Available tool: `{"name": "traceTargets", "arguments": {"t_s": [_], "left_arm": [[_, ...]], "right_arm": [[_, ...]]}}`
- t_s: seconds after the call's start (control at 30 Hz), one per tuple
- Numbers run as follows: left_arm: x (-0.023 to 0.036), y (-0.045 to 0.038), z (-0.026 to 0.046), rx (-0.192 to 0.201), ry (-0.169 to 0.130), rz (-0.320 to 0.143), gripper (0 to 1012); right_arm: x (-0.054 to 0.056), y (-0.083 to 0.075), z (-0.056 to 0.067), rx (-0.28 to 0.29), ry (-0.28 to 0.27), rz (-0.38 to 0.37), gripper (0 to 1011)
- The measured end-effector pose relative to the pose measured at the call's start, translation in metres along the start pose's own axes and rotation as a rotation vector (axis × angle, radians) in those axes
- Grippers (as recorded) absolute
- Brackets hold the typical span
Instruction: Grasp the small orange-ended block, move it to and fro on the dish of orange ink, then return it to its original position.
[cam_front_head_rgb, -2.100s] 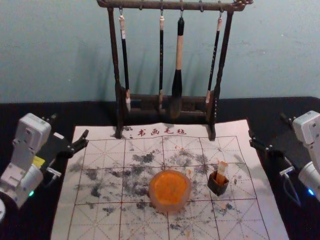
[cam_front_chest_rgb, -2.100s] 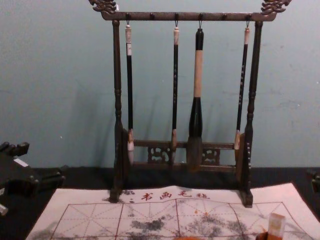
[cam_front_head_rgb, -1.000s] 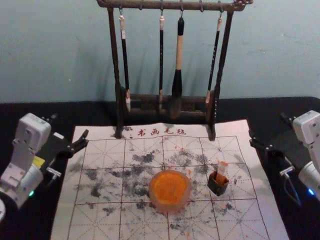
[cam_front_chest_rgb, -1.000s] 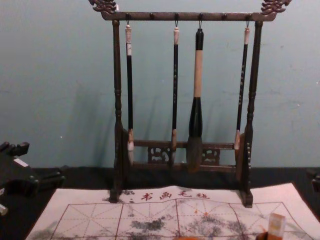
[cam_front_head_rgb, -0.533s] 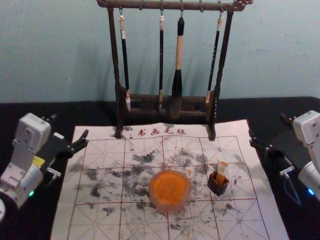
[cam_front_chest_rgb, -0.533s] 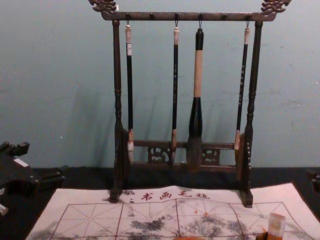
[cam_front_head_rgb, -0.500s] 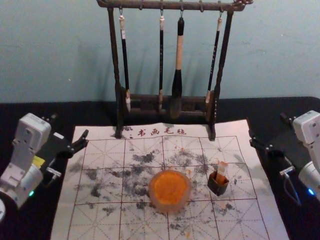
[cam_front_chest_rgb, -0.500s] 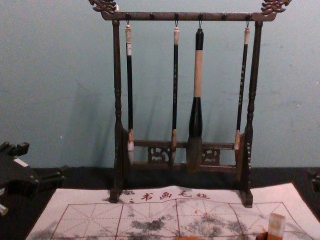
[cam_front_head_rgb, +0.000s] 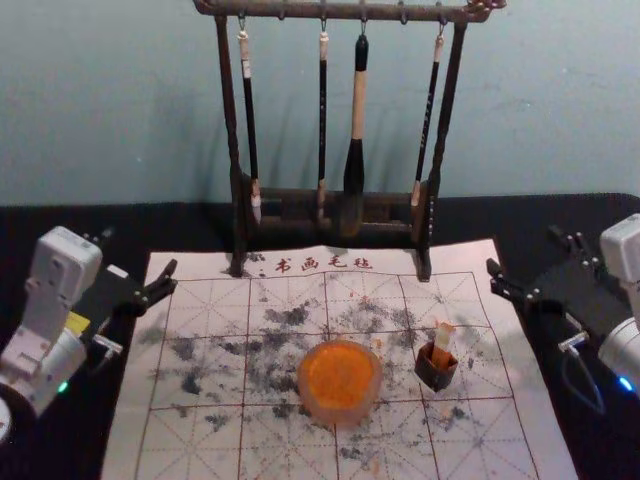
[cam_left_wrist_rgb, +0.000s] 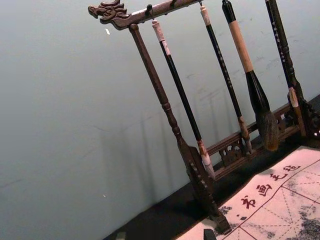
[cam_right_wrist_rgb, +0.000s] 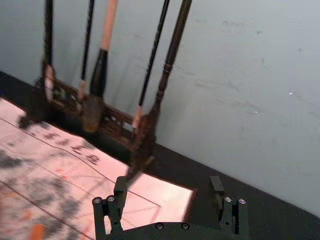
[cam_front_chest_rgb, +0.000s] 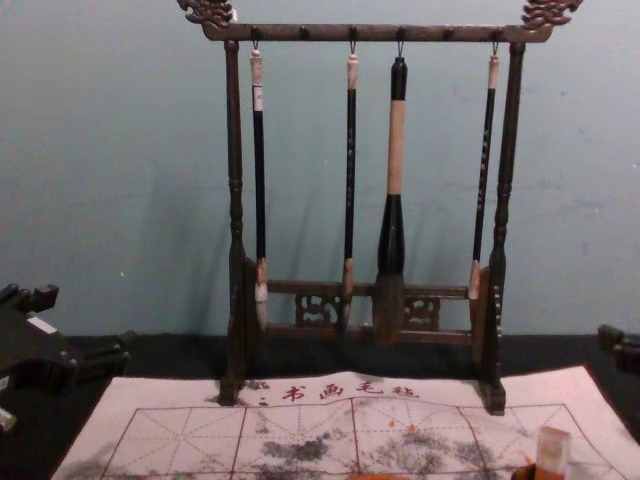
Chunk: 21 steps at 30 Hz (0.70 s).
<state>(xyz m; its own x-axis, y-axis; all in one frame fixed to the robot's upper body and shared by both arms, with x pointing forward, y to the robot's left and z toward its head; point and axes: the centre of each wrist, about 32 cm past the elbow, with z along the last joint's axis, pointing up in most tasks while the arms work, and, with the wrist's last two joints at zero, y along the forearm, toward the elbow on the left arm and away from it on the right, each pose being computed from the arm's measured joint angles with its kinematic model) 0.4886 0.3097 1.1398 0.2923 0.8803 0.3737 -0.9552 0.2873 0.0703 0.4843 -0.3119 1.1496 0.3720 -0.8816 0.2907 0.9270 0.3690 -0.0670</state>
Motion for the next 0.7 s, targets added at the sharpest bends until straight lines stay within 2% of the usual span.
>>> {"name": "traceTargets", "arguments": {"t_s": [0.23, 0.33, 0.53, 0.7], "left_arm": [[0.0000, 0.0000, 0.0000, 0.000, 0.000, 0.000, 1001], [0.0000, 0.0000, 0.0000, 0.000, 0.000, 0.000, 1001], [0.0000, 0.0000, 0.0000, 0.000, 0.000, 0.000, 1001], [0.0000, 0.0000, 0.0000, 0.000, 0.000, 0.000, 1001]], "right_arm": [[-0.002, -0.010, 0.010, 0.019, 0.154, 0.099, 1002], [-0.004, -0.013, 0.012, 0.014, 0.198, 0.131, 1002], [-0.015, -0.016, 0.013, -0.032, 0.301, 0.200, 1002], [-0.019, -0.017, 0.013, -0.075, 0.349, 0.226, 1002]]}}
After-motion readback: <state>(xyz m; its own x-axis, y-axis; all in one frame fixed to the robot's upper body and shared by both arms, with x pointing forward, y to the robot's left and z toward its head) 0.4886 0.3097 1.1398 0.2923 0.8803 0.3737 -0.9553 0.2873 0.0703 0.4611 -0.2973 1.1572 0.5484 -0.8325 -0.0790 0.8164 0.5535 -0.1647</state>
